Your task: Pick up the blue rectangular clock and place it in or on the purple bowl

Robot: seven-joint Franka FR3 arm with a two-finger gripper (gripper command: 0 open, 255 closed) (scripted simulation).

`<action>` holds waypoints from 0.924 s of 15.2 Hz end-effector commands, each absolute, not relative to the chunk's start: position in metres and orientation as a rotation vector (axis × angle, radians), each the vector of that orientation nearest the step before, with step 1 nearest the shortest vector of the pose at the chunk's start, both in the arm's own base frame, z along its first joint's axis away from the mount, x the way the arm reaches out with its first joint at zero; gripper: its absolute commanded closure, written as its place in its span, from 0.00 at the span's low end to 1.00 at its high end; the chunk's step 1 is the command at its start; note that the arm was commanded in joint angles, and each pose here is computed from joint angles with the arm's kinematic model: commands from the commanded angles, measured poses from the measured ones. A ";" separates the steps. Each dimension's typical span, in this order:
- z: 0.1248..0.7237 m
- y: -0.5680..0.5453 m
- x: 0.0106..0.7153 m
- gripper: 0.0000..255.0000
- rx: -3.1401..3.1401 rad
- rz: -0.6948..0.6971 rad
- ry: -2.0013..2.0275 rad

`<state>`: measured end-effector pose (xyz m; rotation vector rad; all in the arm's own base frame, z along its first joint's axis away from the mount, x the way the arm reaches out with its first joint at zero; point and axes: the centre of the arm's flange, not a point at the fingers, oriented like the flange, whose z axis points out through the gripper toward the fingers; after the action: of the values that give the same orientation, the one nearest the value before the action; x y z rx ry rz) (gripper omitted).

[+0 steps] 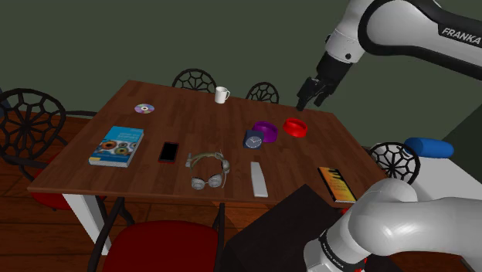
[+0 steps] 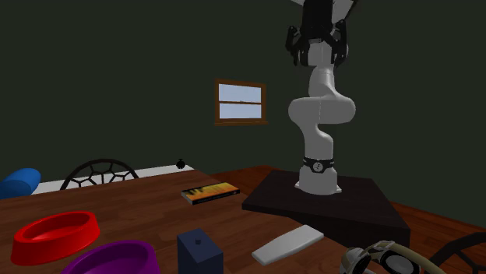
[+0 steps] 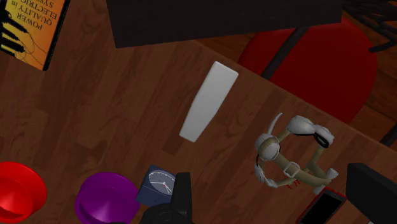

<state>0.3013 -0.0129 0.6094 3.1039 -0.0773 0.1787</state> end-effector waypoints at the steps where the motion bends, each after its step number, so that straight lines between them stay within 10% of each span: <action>1: 0.609 -0.013 0.301 0.00 3.104 0.179 -0.077; 14: 0.490 -0.107 0.389 0.00 3.097 0.128 0.356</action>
<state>0.3776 -0.0990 0.5003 3.1021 0.3191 0.1306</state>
